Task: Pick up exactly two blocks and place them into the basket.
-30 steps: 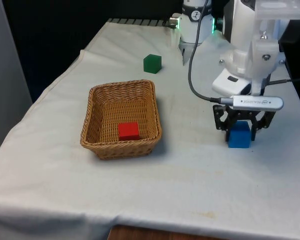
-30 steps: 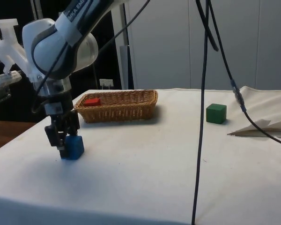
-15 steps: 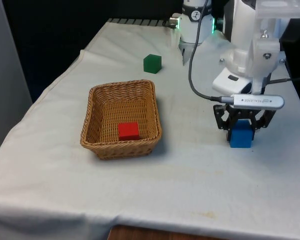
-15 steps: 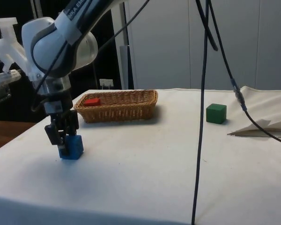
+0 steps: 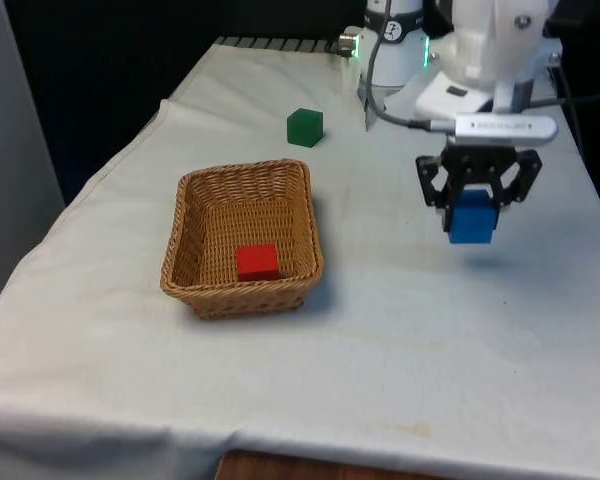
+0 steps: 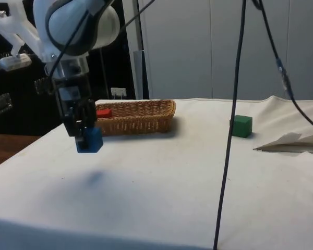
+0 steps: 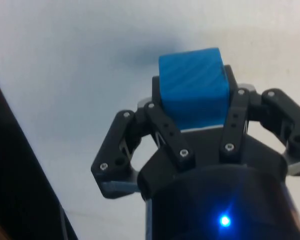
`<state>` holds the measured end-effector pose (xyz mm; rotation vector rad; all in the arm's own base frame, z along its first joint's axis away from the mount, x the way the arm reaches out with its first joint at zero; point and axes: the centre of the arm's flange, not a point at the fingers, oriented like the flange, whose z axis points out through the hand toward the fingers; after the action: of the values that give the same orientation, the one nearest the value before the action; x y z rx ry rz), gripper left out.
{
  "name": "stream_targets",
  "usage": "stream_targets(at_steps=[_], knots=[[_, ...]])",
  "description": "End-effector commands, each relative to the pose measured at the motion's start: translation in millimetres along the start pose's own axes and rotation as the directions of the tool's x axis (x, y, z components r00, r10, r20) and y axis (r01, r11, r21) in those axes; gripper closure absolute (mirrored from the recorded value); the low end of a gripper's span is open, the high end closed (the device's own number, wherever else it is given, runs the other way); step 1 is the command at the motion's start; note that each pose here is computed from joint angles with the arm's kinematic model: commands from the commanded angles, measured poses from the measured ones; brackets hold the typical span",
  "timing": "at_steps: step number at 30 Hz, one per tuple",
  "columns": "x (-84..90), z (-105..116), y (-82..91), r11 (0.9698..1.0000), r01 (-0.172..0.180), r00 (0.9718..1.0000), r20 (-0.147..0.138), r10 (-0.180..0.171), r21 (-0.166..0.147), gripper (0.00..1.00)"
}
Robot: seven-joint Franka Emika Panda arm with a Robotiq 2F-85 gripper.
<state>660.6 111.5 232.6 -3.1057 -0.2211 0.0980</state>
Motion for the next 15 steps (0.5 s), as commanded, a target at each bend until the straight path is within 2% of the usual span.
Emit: stream_targets(at_steps=[1,4,5,6,7,12,13,15], knots=[[-2.6,-5.1,2.0,1.0,0.005,0.9999,-0.013,-0.005,-0.007,0.99],[-9.1,-13.1,6.4,0.9999,0.008,0.9998,-0.017,-0.008,-0.012,0.99],[-6.7,-8.9,4.4,1.0,0.004,1.0,-0.003,-0.004,-0.007,0.99],[-13.8,-18.5,10.9,0.9998,0.009,0.9998,-0.018,-0.009,-0.018,0.99],[-15.5,-21.8,12.5,0.9997,0.01,0.9997,-0.02,-0.011,-0.02,0.99],[-27.2,-36.9,23.2,0.9992,0.018,0.9995,-0.024,-0.019,-0.036,0.99],[-25.3,-32.8,20.8,0.9995,0.014,0.9998,-0.012,-0.014,-0.03,0.99],[-30.3,-41.6,27.2,0.999,0.02,0.9994,-0.027,-0.021,-0.041,0.99]])
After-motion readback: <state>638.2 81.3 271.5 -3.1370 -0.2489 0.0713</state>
